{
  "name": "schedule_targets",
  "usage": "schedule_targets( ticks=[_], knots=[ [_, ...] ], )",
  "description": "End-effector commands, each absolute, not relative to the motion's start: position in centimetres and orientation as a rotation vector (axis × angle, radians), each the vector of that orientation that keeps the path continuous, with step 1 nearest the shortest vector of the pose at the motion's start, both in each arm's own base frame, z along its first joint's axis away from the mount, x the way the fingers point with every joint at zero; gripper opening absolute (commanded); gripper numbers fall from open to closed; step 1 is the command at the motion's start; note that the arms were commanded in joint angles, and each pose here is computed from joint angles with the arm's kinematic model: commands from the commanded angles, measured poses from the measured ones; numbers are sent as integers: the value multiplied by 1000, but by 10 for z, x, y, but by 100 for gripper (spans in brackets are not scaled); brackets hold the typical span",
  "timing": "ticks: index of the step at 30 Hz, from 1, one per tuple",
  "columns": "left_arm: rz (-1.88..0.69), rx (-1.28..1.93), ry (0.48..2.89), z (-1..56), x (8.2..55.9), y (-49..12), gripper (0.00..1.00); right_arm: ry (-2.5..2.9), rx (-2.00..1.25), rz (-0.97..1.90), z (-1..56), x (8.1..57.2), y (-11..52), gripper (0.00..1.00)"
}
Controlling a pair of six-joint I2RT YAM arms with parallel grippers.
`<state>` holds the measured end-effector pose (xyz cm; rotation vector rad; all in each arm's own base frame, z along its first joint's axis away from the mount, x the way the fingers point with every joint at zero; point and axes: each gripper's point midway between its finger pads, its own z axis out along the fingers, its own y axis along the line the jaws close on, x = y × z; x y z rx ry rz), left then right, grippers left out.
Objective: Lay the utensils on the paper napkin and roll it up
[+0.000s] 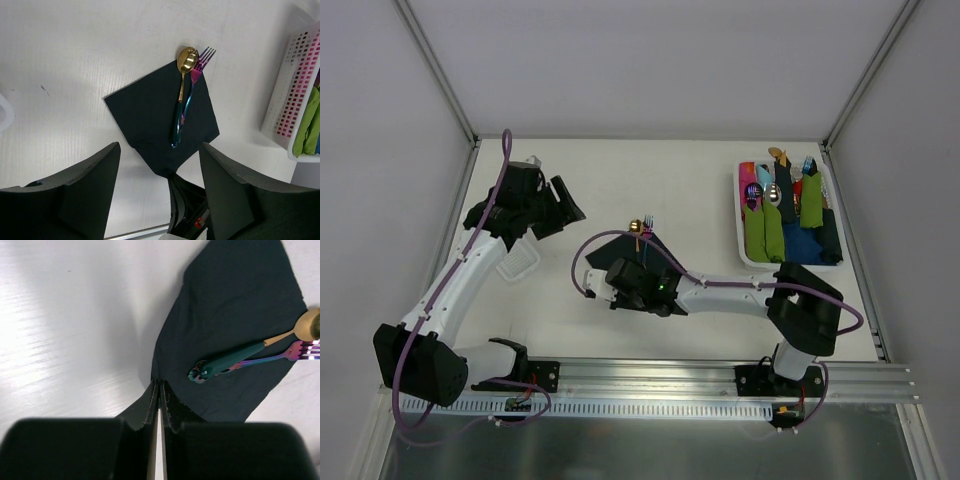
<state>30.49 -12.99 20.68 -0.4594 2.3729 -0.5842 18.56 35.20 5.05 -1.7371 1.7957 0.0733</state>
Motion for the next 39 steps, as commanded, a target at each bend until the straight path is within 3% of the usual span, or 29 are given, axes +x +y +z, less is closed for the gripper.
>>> schedule_targets(
  ticks=[1, 12, 17, 27, 39],
  knots=[
    [-602, -439, 2365, 214, 308, -130, 65, 1748, -1672, 144, 91, 202, 366, 4],
    [-634, -426, 2380, 201, 307, -135, 67, 1874, -1680, 326, 84, 244, 360, 6],
    [-767, -373, 2344, 193, 304, -151, 58, 1906, -1698, 441, 83, 252, 360, 6],
    [-1075, -362, 2389, 129, 271, -183, 30, 1978, -1687, 536, 68, 262, 358, 5],
    [-1208, -350, 2407, 102, 279, -214, 22, 2001, -1641, 542, 68, 288, 353, 4]
  ],
)
